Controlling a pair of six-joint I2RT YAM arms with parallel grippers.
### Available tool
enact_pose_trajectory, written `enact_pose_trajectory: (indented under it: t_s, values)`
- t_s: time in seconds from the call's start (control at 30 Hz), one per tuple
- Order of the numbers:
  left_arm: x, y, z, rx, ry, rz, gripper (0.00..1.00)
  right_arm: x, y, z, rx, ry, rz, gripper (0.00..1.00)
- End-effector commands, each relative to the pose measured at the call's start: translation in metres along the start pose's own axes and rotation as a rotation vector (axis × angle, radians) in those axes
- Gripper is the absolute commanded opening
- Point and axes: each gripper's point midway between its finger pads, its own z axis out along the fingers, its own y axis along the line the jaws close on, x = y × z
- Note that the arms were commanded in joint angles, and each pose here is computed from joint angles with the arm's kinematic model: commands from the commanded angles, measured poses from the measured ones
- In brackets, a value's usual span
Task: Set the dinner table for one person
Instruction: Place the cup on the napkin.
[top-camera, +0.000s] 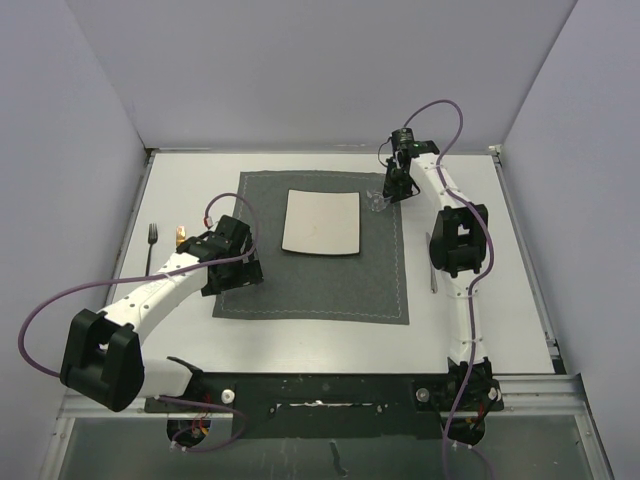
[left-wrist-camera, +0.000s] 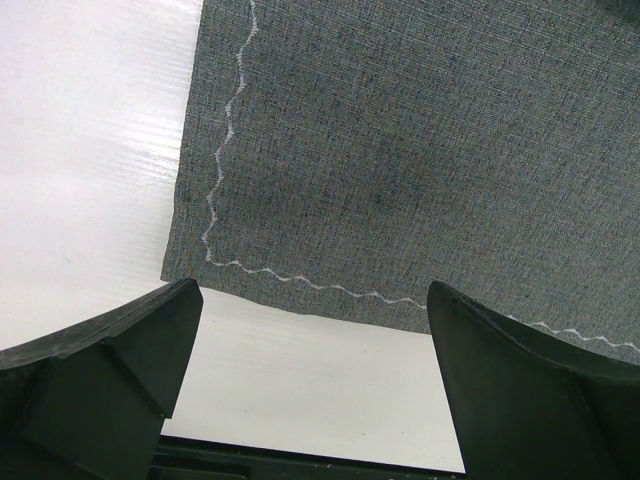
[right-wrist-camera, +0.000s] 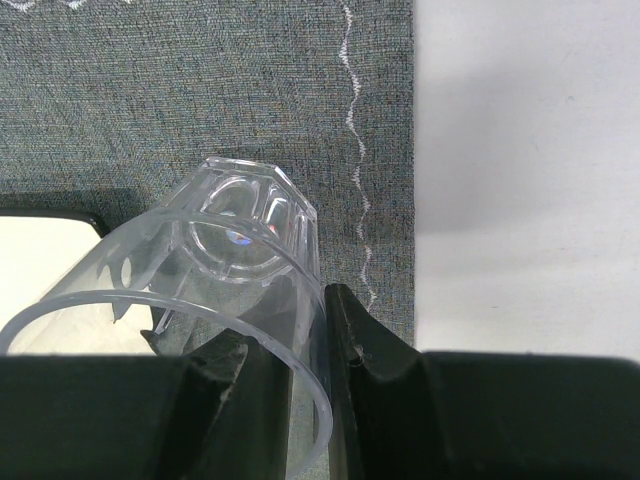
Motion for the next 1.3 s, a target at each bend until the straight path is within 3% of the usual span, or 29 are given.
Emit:
enact_pose_trajectory:
  t_s: [0.0, 0.27, 0.43, 0.7, 0.97, 1.27]
  values:
    - [-0.015, -0.006, 0.000, 0.011, -0.049, -0.015, 0.98, -0.004, -0.002, 0.007, 0.003, -0.006, -0.001, 0.01]
    - [-0.013, -0.005, 0.002, 0.008, -0.044, -0.013, 0.98, -0.003, 0.000, 0.011, -0.014, -0.002, -0.017, 0.10]
    - [-0.011, -0.005, 0.004, 0.007, -0.039, -0.012, 0.98, -0.008, 0.003, 0.010, -0.029, -0.022, -0.029, 0.22]
    - [-0.008, -0.004, 0.008, 0.003, -0.026, -0.010, 0.98, -0.017, 0.010, 0.009, -0.064, -0.055, -0.042, 0.22]
    - [-0.004, -0.004, 0.011, 0.005, -0.015, -0.008, 0.98, -0.027, 0.013, 0.003, -0.076, -0.095, -0.042, 0.37]
    - [0.001, -0.004, 0.015, 0.004, 0.001, -0.004, 0.98, -0.044, 0.017, -0.013, -0.094, -0.176, -0.054, 0.42]
